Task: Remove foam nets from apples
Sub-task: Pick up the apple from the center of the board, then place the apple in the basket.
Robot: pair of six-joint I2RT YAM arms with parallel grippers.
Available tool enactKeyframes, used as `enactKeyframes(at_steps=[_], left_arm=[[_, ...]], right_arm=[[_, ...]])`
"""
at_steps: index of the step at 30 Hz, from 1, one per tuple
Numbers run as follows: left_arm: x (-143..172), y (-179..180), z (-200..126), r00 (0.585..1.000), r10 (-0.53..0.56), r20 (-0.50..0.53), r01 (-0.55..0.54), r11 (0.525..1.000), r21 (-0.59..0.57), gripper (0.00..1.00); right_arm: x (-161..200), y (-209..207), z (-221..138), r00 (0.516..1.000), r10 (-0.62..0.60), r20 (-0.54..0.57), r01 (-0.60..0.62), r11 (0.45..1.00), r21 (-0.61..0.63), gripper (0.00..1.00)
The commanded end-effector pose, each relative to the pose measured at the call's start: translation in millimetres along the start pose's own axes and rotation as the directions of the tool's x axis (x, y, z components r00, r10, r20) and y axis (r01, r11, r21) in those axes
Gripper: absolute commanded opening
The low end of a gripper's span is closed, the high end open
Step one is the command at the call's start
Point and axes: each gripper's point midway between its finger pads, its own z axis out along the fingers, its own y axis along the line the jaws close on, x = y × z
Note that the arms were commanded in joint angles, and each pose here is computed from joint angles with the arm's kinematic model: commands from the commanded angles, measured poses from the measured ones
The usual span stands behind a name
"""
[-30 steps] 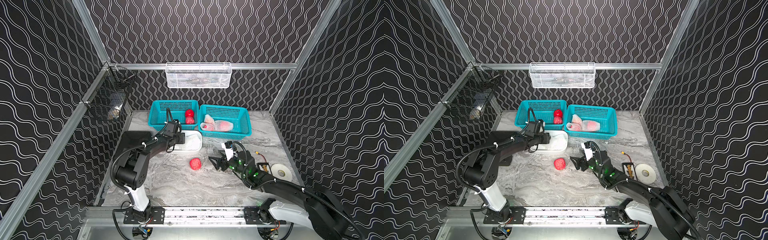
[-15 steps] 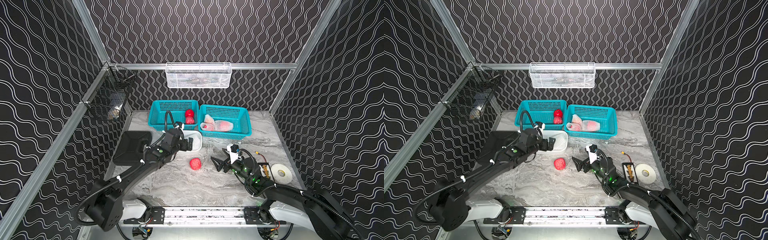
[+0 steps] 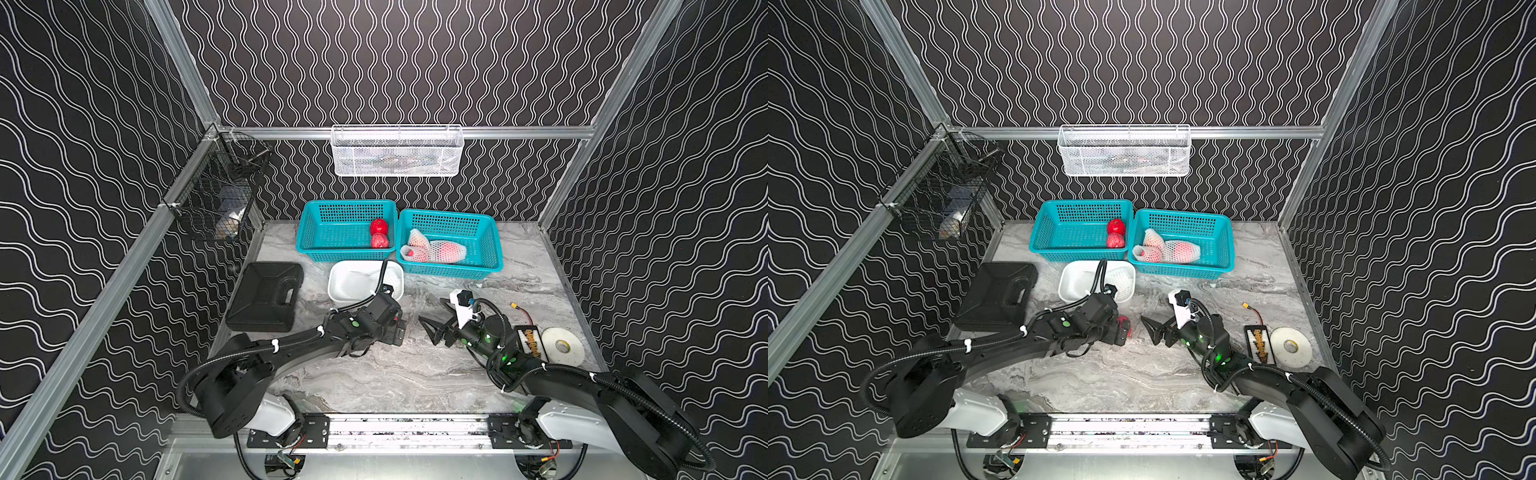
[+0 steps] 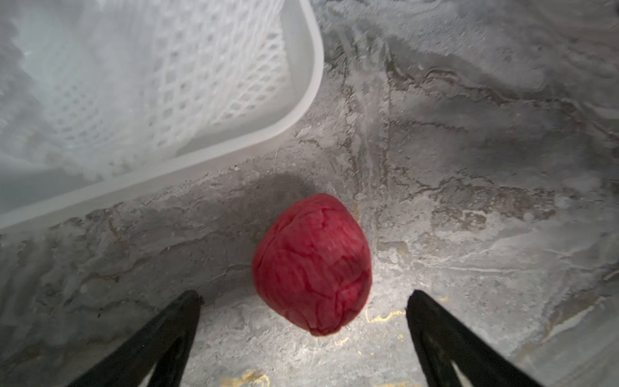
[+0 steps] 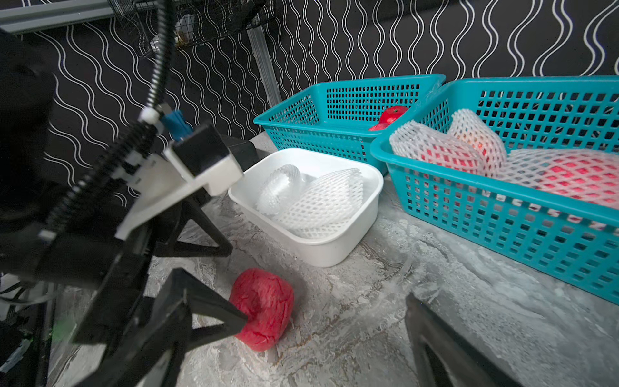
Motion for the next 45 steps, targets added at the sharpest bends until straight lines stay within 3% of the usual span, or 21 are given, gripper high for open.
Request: enactKeyframes(at_steps=[1,15,25,32,36,40,45], left_arm=[[3.6,5.2,10.2,0.999,-0.032,-0.009,0.032,0.998,-0.046,1.0],[-2.2,-7.9,41.0,0.999,0.024,0.021,-0.023,1.0,-0.012,0.97],[-4.1,-3.8,28.3,0.997,0.066,0.044,-0.065,0.998,-0.014,0.57],[-17.0,-12.7,-8.5,0.99,0.122,0.07,-0.126,0.991,0.055,0.55],[-44.6,-20.9,-38.3,0.98,0.133,0.145,-0.147,0.985,0.087,0.55],[-94.6,-18.9,-59.9,0.963,0.097,0.252,-0.126,0.987,0.1,0.55],[-163.7,22.2,-57.0,0.94,0.008,0.341,-0.031,0.998,0.063,0.55]], right_arm=[[-15.6,4.5,-0.6,0.998,-0.006,0.056,0.007,1.0,-0.017,1.0],[-14.4,7.1,1.8,0.999,0.016,0.041,-0.014,0.999,-0.034,1.0],[-12.7,6.7,1.8,0.999,0.01,0.035,-0.009,0.999,-0.032,1.0],[-13.1,7.5,1.8,0.999,0.014,0.041,-0.012,0.999,-0.038,1.0],[-16.6,8.3,-2.1,0.998,0.014,0.065,-0.011,0.999,-0.039,1.0],[-18.0,0.5,-5.0,0.997,0.019,0.078,-0.02,1.0,0.006,1.0],[-16.4,-7.5,-4.9,0.995,0.043,0.086,-0.047,0.998,0.047,1.0]])
